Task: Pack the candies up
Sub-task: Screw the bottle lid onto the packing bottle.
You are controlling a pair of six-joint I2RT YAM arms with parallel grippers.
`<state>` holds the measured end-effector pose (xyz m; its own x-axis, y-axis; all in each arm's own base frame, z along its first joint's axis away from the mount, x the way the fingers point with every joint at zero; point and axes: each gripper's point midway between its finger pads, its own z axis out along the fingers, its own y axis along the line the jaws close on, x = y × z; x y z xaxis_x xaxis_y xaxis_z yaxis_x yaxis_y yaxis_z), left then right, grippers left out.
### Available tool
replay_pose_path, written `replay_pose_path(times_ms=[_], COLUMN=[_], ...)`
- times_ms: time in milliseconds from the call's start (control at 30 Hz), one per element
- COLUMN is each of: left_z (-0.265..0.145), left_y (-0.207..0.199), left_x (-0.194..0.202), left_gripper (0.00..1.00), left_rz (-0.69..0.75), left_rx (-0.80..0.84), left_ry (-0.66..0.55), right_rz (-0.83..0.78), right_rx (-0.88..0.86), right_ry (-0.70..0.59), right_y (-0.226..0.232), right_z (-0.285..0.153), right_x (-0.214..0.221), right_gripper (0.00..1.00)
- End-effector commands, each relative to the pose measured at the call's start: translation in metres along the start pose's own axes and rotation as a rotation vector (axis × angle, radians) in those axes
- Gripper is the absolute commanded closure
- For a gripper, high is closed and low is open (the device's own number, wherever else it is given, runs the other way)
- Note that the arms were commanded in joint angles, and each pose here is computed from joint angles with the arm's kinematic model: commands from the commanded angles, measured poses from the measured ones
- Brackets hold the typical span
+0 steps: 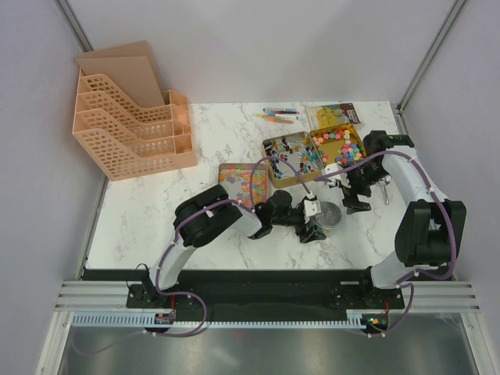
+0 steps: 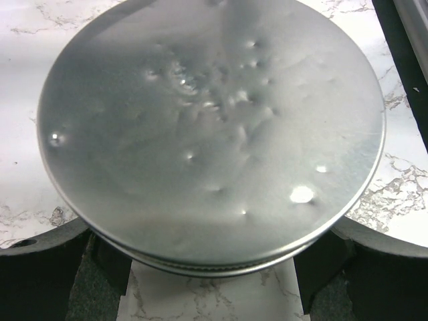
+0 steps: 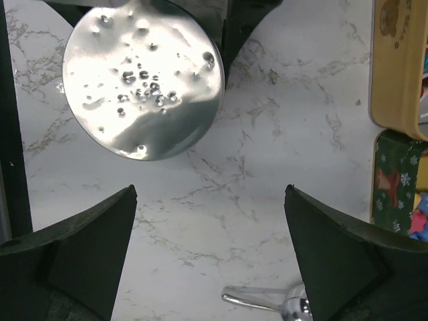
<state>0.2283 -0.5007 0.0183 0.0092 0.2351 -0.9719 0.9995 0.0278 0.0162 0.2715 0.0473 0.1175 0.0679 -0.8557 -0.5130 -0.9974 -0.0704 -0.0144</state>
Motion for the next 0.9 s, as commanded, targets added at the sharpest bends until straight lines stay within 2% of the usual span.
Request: replay_pose_path(times_ms=[0,333,867], left_z=[-0.033,-0.035,-0.037], left_y=[-0.011,-0.01,-0.009], left_x=[0.109,0.11,0.112], left_gripper=[0.98,0.98,0.98], left_rz=[-0.164,-0.164,-0.181], left_rx=[-0.018,-0.016,-0.03], left_ry=[0.326,0.331,0.342], right_rz=[-0.133,-0.232,-0.128], right_rx=[-0.128,-0.247,-0.353], right_ry=[-0.074,-0.041,0.103], right_y=[0.028,0.056,0.077], right_z=[0.006,0.029,0.038], right_x=[-0.034,-0.056,-0.019], right_gripper=[0.02,0.02,0.02])
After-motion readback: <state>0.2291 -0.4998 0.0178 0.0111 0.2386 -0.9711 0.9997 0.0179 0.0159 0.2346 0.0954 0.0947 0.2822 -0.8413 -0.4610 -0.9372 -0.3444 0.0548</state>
